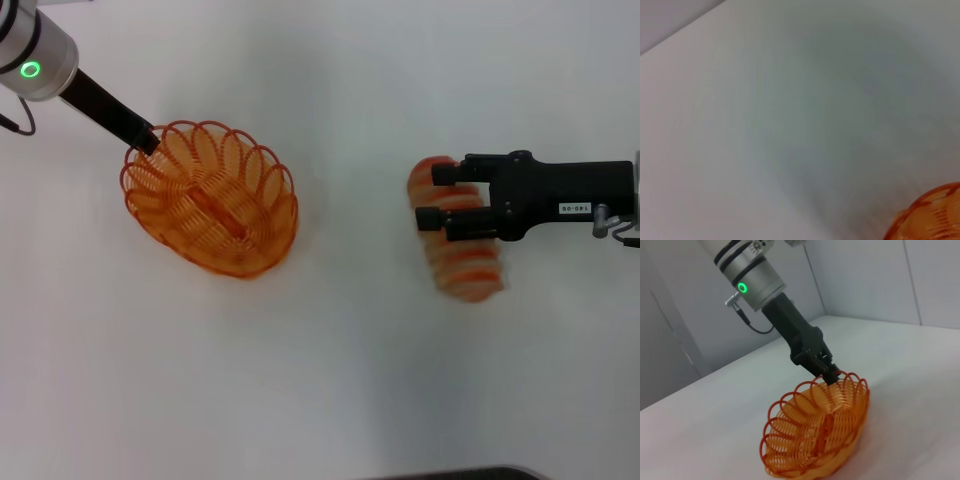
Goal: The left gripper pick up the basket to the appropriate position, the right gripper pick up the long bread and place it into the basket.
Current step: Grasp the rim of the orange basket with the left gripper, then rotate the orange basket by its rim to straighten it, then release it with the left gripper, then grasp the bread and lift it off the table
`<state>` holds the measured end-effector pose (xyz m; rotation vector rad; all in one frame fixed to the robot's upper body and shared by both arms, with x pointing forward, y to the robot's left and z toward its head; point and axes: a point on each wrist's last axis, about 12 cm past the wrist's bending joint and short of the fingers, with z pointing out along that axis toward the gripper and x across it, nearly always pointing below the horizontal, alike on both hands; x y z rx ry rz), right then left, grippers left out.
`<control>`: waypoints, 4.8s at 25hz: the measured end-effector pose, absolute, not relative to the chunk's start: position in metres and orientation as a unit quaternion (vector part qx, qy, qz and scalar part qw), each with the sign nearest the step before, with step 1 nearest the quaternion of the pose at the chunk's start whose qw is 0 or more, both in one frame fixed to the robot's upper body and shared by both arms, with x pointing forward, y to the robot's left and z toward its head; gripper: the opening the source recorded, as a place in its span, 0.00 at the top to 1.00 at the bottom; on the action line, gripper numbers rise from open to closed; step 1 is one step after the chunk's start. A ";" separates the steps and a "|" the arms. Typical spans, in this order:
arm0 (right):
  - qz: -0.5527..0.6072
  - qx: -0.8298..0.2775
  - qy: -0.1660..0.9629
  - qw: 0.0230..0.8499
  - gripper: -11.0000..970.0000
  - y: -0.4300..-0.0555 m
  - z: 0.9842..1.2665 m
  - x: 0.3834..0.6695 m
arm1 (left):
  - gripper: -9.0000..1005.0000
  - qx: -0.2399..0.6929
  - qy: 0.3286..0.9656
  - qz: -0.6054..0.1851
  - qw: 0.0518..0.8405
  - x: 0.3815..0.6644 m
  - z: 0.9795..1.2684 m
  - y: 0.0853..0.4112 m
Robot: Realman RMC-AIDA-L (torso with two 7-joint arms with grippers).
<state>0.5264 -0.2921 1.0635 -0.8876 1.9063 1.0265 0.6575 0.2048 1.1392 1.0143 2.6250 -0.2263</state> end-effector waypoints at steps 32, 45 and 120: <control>0.376 -0.353 0.747 0.419 0.15 -0.321 1.062 0.513 | 0.96 0.059 0.963 -0.240 0.109 0.635 1.144 0.235; 0.356 -0.380 0.723 0.453 0.15 -0.322 1.061 0.508 | 0.92 -0.059 0.944 -0.296 0.136 0.601 1.117 0.258; 0.163 -0.186 0.969 0.017 0.15 -0.209 1.141 0.625 | 0.35 0.359 0.747 -0.373 0.417 0.525 1.065 0.285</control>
